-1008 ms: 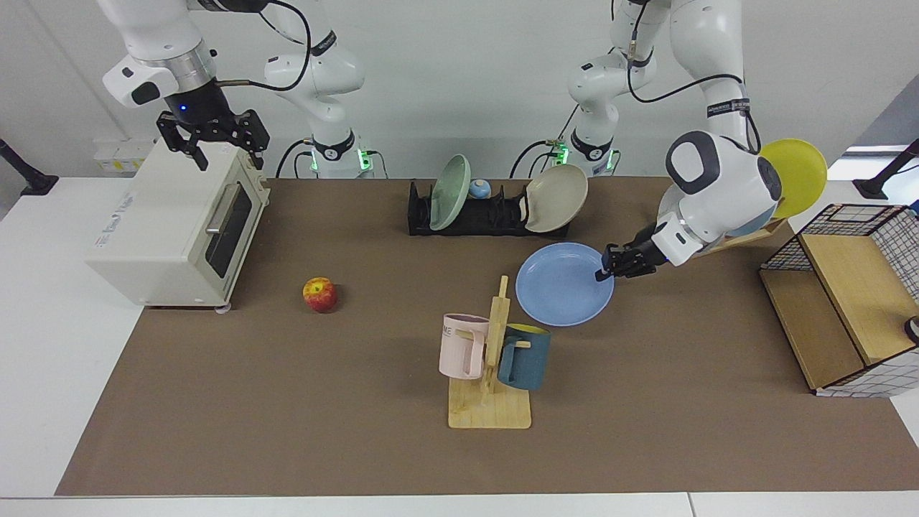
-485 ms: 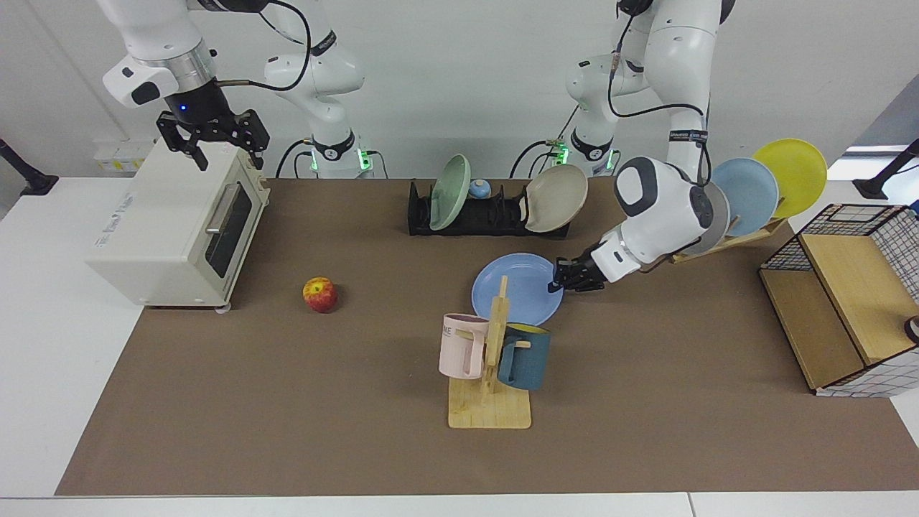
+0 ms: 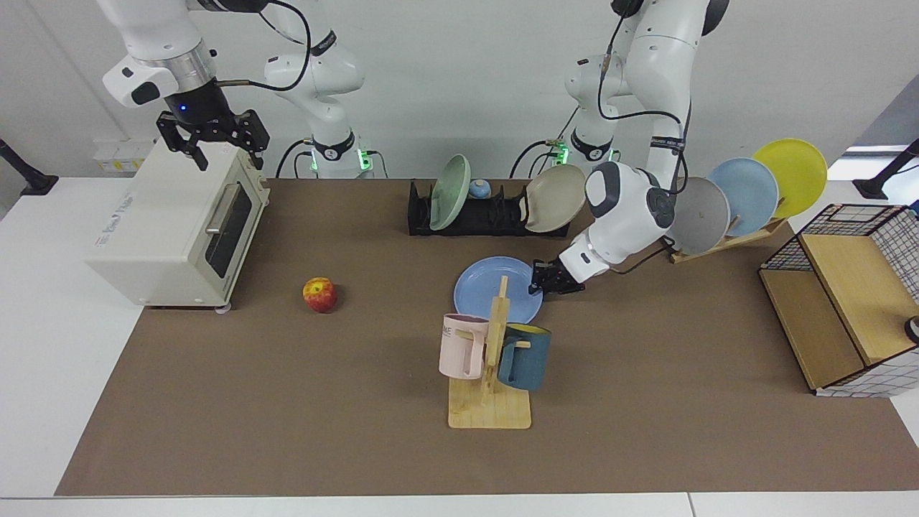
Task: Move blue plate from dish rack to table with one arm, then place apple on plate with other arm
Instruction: 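Grasp the blue plate rim and lift it out with the left gripper, then lower the blue plate onto the table and open the left gripper, then withdraw the left gripper while the right gripper reaches the red apple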
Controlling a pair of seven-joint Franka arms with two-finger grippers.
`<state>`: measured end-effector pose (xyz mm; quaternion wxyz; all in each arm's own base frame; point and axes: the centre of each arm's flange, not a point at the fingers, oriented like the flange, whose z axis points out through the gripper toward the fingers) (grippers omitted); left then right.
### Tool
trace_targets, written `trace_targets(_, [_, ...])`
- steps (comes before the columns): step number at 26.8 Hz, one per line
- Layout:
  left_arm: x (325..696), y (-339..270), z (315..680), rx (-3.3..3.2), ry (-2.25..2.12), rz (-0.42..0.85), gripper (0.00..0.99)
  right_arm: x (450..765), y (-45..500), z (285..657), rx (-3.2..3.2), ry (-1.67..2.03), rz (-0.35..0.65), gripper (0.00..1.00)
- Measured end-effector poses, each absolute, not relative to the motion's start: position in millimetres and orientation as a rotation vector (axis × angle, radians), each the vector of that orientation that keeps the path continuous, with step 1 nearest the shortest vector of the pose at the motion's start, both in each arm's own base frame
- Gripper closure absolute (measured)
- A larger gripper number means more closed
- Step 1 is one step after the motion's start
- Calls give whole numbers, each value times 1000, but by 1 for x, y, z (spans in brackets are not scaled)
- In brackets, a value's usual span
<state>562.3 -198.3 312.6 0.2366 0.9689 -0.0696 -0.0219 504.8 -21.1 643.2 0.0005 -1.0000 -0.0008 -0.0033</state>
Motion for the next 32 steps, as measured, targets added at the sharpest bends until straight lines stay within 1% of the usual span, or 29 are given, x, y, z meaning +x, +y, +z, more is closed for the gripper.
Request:
trace_targets(1, [563, -199, 313, 2667, -188, -57, 700, 505, -21, 643, -3141, -2, -10, 0])
trace_targets(2, [563, -198, 313, 2680, -190, -53, 599, 505, -21, 643, -3141, -2, -10, 0])
trace_targets(3, [564, -197, 314, 2697, -194, -48, 573, 505, -21, 643, -3141, -2, -10, 0])
trace_targets(4, [565, -195, 315, 2712, -200, -42, 471, 505, -21, 643, -3141, -2, -10, 0])
trace_targets(5, [567, -194, 318, 2729, -207, -32, 445, 505, -21, 643, -3141, -2, -10, 0])
trace_targets(6, [569, -192, 322, 2745, -213, -20, 339, 505, -21, 643, -3141, -2, -10, 0])
trace_targets(7, [571, -191, 326, 2760, -220, -7, 286, 505, -21, 643, -3141, -2, -10, 0])
trace_targets(8, [573, -189, 330, 2773, -227, 5, 260, 505, -21, 643, -3141, -2, -10, 0])
trace_targets(10, [576, -188, 342, 2798, -243, 17, 159, 505, -21, 643, -3141, -2, -10, 0])
trace_targets(11, [577, -187, 349, 2811, -250, 14, 79, 505, -21, 643, -3141, -2, -10, 0])
trace_targets(13, [580, -183, 368, 2851, -276, -5, 79, 505, -21, 643, -3141, -2, -10, 0])
trace_targets(17, [586, -166, 415, 2951, -339, -16, 0, 505, -21, 643, -3141, -2, -10, 0])
trace_targets(21, [588, -137, 488, 3024, -323, 32, 4, 505, -24, 637, -3140, 2, 2, 0])
trace_targets(22, [586, -131, 506, 3035, -315, 38, 4, 508, -24, 631, -3140, 2, -8, 0])
trace_targets(25, [575, -120, 550, 3078, -312, 25, 4, 518, -20, 601, -3141, -15, -56, 0])
trace_targets(27, [567, -116, 575, 3106, -316, 16, 4, 525, -10, 572, -3140, -43, -74, 0])
trace_targets(32, [555, -106, 625, 3137, -300, 15, 4, 540, 26, 499, -3120, -119, -42, 0])
